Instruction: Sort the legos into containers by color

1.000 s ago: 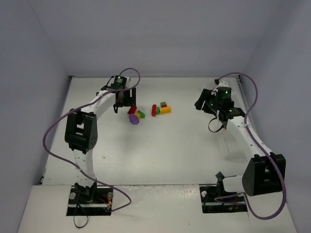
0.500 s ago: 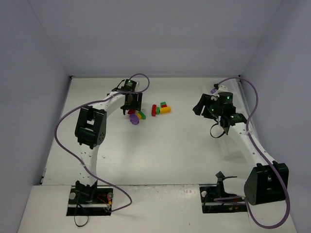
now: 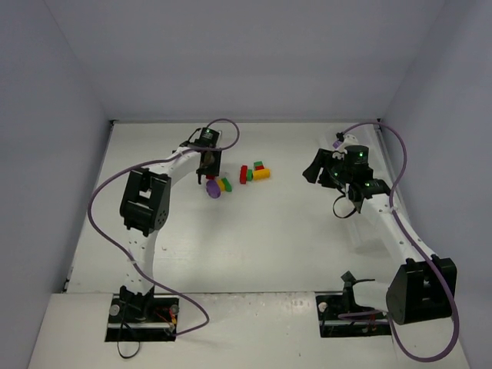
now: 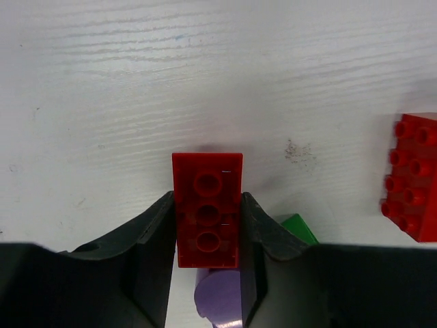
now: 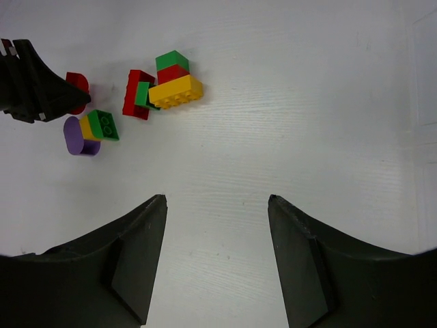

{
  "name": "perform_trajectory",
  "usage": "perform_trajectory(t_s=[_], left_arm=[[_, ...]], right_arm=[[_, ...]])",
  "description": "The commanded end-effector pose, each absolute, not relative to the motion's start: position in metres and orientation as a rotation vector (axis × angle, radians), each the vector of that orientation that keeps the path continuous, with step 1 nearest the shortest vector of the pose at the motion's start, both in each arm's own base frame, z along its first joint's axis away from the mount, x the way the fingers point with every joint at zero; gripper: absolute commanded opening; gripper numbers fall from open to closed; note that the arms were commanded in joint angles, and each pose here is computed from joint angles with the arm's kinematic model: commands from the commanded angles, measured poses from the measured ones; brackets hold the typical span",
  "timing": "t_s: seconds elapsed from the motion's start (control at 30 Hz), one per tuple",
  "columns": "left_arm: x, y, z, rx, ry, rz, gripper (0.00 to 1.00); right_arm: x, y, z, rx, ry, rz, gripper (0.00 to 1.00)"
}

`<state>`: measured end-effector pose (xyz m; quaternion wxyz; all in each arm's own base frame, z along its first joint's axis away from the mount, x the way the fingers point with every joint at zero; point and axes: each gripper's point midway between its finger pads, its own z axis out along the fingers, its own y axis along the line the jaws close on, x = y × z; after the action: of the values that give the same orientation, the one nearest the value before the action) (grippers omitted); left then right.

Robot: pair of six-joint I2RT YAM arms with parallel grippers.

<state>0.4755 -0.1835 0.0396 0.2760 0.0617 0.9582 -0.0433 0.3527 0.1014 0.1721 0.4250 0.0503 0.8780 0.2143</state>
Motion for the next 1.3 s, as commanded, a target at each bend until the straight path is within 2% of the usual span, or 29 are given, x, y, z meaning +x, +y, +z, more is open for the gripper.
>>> perform_trajectory(t_s=[0.0,0.07,0.1,0.17,0.23,0.4,0.7,1.07,1.27], left_arm=[[0.497,-0.2,0.148,0.15,2.281,-0.274,0.06],[0.484,-0.214,0.158,0.233,2.238,-0.375,0.06],[0.482,-0.224,0.189,0.309,2.124,-0.41,0.07],[0.462,-0.237,0.19,0.434,2.066,-0.469,0.07],[0.451,-0.252,0.23,0.561,1.87,-0.492,0.07],[0.402,-0.275,0.253,0.782,1.688,-0.584,0.09],[0.357,-0.302,0.277,0.894,1.557,-0.629,0.11],[0.34,-0.313,0.29,0.927,1.501,-0.63,0.12],[0.336,-0.312,0.286,0.931,1.508,-0.633,0.12]], right_arm=[[0.361,0.119,0.212,0.04,2.09,0.622,0.57],[0.365,0.127,0.223,0.018,2.073,0.665,0.57],[0.364,0.136,0.226,-0.012,2.075,0.703,0.57],[0.368,0.147,0.239,-0.041,2.053,0.737,0.58],[0.366,0.165,0.244,-0.091,2.055,0.799,0.58],[0.363,0.21,0.274,-0.229,2.004,0.898,0.58],[0.344,0.271,0.279,-0.392,2.001,0.995,0.56],[0.342,0.285,0.272,-0.404,2.009,1.014,0.53],[0.343,0.286,0.271,-0.391,2.004,1.023,0.46]])
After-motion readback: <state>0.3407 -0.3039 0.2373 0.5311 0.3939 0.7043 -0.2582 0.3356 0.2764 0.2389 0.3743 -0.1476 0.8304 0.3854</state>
